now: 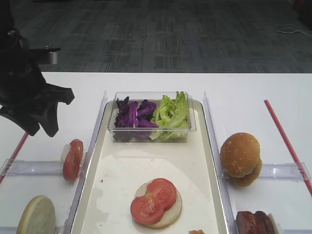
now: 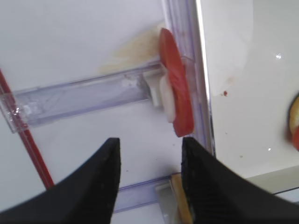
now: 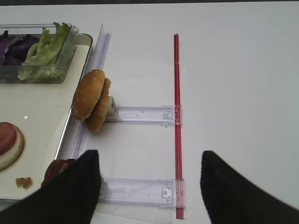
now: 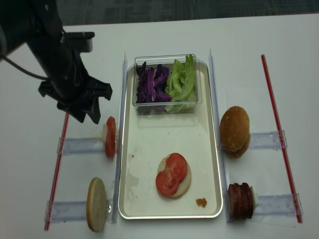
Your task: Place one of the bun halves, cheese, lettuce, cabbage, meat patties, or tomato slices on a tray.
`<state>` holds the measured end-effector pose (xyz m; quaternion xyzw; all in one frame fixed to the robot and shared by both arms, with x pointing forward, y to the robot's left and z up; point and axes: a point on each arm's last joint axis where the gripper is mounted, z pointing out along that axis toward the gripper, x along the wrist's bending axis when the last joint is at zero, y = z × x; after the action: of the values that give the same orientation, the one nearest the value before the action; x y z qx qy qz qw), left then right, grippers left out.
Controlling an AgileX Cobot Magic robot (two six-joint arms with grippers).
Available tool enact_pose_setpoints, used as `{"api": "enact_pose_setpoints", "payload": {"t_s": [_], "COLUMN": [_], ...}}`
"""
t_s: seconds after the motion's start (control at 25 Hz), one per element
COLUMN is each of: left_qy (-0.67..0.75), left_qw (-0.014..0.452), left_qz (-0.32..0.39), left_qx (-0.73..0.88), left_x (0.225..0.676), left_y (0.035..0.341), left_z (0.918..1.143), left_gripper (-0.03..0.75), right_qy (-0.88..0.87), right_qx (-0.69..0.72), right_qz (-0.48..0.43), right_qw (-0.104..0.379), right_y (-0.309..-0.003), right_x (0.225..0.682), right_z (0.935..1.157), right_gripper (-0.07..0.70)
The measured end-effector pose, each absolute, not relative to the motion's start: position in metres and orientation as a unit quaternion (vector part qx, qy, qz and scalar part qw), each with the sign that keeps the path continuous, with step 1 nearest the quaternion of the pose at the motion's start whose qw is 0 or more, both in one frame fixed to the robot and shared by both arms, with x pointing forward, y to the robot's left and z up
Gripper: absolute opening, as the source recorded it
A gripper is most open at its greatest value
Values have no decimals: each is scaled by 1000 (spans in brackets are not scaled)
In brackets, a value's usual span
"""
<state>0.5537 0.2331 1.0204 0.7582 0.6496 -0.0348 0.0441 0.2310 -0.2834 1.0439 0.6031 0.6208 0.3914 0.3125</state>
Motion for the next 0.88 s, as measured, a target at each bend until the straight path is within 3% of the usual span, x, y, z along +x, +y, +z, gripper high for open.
{"api": "enact_pose_setpoints", "payload": {"t_s": [0.48,0.88], "left_qy": [699,689], "left_qw": [44,29], "left_qz": [-26,16], "left_qx": [714,724], "left_x": [561,554], "left_y": [291,304], "left_z": [1020,1034], "left_gripper": [326,344], "right_qy": [620,620], "right_qx": [603,603], "right_qz": [392,392], "right_qw": [313,313], "right_y": [-283,-283], "right_x": [231,231], "right_z": [1044,1044], "right_gripper": [468,468]}}
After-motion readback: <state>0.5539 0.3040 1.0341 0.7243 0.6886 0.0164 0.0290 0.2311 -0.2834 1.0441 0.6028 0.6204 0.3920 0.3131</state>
